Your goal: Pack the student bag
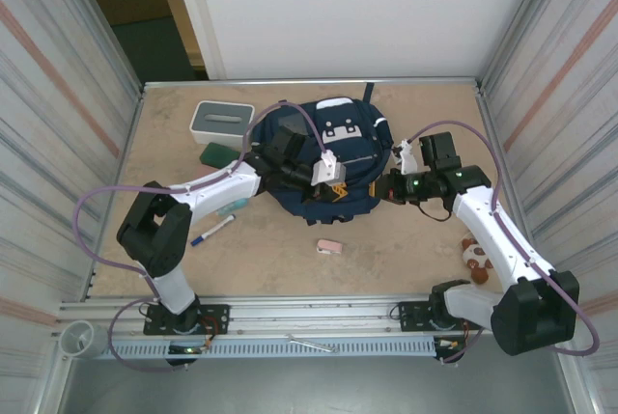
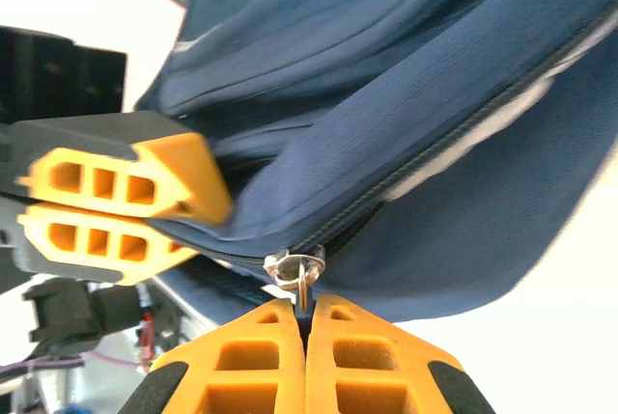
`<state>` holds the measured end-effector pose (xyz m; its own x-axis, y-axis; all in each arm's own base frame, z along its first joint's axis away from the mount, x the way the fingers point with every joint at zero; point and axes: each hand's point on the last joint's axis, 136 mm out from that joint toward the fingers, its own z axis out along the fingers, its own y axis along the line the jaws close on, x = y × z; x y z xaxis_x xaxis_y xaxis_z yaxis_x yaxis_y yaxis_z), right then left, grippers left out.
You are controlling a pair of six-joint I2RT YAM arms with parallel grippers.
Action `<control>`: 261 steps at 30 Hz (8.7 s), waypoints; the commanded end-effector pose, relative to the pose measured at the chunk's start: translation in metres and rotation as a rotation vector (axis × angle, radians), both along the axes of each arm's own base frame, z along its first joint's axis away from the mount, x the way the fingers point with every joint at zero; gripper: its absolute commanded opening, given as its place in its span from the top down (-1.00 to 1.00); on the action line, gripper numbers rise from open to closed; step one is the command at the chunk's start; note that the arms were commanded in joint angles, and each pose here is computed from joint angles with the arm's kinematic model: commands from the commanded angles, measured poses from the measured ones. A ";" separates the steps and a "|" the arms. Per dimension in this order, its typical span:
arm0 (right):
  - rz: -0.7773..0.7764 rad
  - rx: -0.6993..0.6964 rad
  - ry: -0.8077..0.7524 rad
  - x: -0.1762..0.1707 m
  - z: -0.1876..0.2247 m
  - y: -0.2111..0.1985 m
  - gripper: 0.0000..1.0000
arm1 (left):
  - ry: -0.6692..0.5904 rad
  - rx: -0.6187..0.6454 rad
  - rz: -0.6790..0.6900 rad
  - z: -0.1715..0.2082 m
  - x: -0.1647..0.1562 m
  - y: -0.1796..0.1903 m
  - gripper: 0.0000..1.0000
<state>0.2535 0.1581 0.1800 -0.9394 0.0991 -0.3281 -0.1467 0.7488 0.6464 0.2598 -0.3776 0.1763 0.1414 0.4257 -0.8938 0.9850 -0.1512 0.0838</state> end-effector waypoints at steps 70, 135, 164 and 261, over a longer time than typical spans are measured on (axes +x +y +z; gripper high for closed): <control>-0.115 -0.101 -0.227 0.046 0.038 -0.018 1.00 | 0.101 0.008 0.201 0.041 0.009 0.025 1.00; 0.005 -0.124 -0.360 0.086 -0.064 -0.016 0.99 | 0.089 -0.206 0.099 0.072 0.006 0.036 1.00; -0.459 0.130 0.064 0.198 -0.076 -0.053 -0.26 | 0.136 -0.166 0.076 0.046 0.011 0.016 1.00; -0.236 -0.207 -0.109 0.047 -0.122 0.024 0.60 | 0.384 0.176 1.153 -0.039 0.145 0.067 -0.52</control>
